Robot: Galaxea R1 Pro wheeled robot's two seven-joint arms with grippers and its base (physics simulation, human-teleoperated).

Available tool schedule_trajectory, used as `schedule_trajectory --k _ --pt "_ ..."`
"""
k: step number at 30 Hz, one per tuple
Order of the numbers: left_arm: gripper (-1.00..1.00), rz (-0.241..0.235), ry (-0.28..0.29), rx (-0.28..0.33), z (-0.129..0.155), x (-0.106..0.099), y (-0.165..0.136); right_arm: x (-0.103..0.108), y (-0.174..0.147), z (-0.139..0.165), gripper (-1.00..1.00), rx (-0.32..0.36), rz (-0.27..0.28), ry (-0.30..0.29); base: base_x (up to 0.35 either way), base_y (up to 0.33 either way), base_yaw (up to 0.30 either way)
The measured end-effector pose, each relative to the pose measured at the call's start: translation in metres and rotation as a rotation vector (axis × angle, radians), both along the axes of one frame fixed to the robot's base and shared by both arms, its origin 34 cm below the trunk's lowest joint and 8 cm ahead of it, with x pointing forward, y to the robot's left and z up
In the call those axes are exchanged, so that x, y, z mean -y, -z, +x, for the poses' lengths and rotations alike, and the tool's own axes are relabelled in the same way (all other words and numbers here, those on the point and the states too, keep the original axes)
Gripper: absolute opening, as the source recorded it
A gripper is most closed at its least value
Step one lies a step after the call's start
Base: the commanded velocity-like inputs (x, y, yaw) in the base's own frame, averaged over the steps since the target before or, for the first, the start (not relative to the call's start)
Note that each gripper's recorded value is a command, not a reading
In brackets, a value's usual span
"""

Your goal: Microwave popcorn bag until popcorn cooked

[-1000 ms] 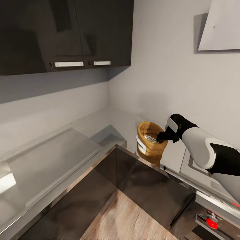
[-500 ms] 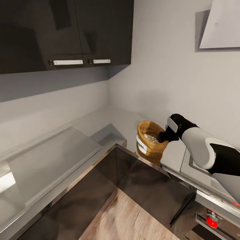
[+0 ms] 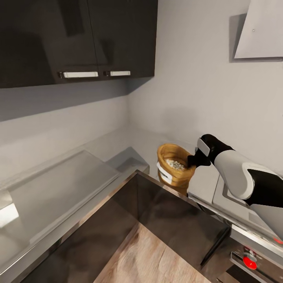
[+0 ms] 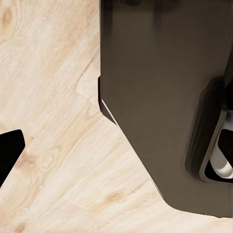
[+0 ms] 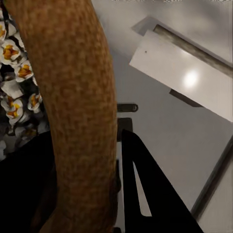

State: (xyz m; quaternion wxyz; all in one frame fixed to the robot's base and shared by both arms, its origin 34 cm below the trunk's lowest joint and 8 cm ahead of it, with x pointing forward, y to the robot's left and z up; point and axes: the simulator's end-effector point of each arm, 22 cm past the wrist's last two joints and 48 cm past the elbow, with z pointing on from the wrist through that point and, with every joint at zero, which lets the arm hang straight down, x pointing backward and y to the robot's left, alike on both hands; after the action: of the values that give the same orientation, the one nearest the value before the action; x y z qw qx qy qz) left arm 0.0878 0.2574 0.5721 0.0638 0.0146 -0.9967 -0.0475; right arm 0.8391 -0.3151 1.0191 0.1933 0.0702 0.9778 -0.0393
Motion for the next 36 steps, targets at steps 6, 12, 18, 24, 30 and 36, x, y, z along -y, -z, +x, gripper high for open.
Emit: schedule_trajectory --k 6,12,18,24,30,36 --pt "1.00 0.000 0.000 0.011 0.004 0.000 0.000 0.000 -0.007 -0.001 -1.00 0.009 -0.001 0.000 0.000 0.000 0.000" --pt "1.00 0.000 0.000 0.021 0.008 0.000 0.001 0.000 -0.013 -0.003 -1.00 0.010 0.004 0.001 0.000 0.000 0.000" --pt "1.00 -0.001 0.000 0.029 0.011 0.001 0.001 -0.001 -0.019 -0.005 -1.00 0.016 0.007 0.001 -0.075 0.000 0.000" --pt "1.00 -0.006 -0.001 0.038 0.015 0.004 0.001 -0.001 -0.026 -0.005 -1.00 0.026 0.009 0.002 -0.294 0.000 0.000" --pt "1.00 -0.006 -0.001 0.049 0.019 0.005 0.002 -0.001 -0.034 -0.005 -1.00 0.041 0.016 0.005 -0.305 0.000 0.000" --pt "1.00 -0.006 -0.001 0.060 0.023 0.005 0.002 -0.005 -0.043 -0.005 -1.00 0.059 0.042 0.013 -0.038 0.000 -0.076"
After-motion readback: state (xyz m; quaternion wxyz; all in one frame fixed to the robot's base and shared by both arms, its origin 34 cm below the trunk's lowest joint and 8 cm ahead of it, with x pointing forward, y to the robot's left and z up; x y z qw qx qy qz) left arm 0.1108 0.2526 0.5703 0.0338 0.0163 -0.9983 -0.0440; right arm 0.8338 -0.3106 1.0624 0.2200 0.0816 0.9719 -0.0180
